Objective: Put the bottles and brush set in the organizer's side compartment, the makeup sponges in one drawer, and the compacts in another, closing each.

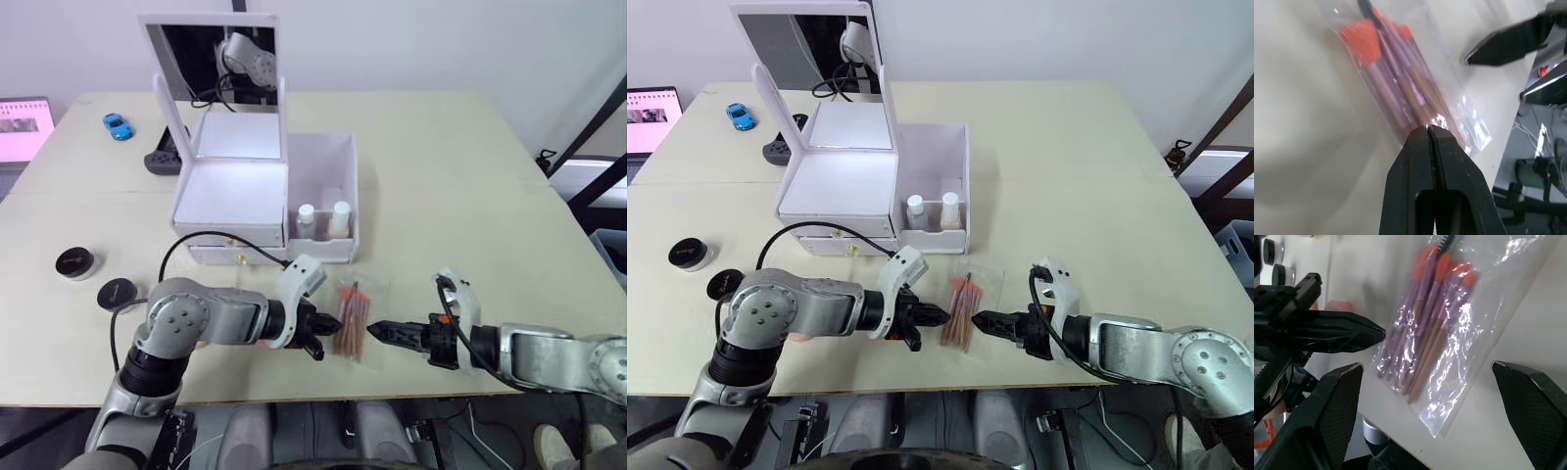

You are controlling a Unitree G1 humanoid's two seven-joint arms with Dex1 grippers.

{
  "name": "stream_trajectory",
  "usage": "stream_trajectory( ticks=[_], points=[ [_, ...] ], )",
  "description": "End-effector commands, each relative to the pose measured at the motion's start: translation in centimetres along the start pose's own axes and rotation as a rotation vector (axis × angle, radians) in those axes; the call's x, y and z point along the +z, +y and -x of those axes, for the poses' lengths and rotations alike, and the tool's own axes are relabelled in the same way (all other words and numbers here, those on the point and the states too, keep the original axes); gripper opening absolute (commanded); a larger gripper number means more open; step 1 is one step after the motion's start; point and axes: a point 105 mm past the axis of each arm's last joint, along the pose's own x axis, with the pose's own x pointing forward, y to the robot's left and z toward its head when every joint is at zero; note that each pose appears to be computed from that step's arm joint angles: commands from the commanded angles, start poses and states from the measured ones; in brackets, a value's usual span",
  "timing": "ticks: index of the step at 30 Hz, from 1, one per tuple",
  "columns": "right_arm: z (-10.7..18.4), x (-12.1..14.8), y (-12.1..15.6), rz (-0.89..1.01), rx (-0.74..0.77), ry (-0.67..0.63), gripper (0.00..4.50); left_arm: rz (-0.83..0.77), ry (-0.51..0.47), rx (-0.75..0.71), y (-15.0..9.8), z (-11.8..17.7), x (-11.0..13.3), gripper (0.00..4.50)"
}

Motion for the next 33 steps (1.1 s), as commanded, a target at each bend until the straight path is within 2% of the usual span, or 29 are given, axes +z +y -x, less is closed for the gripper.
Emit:
stream_trajectory(
  ticks=[1,11,20,23,30,31,33],
  points=[
    [-0.4,0.1,0.2,-0.027,0.020,0.003,4.50,-0.009,-0.019,0.026,0.0,0.1,0.2,0.04],
    [-3.4,-0.4,1.8,-0.108,0.160,0.050,4.50,-0.023,0.049,0.072,0.6,-0.6,-0.7,0.04],
    [-4.0,-1.3,1.1,-0.136,0.154,0.099,4.50,-0.034,0.051,0.091,0.9,-0.6,-0.4,0.04],
    [-4.1,-1.0,0.3,-0.144,0.129,0.082,3.65,-0.042,0.047,0.105,1.1,-0.5,-0.2,0.00],
    [-3.8,0.5,0.1,-0.087,0.142,0.037,0.16,-0.062,0.040,0.124,1.7,0.1,0.2,0.00],
    [-3.7,0.6,0.2,-0.081,0.151,0.032,0.02,-0.067,0.032,0.123,1.7,0.3,0.4,0.00],
    [-3.3,0.8,0.3,-0.062,0.161,0.028,0.02,-0.075,0.010,0.117,1.7,0.7,0.8,0.00]
  ],
)
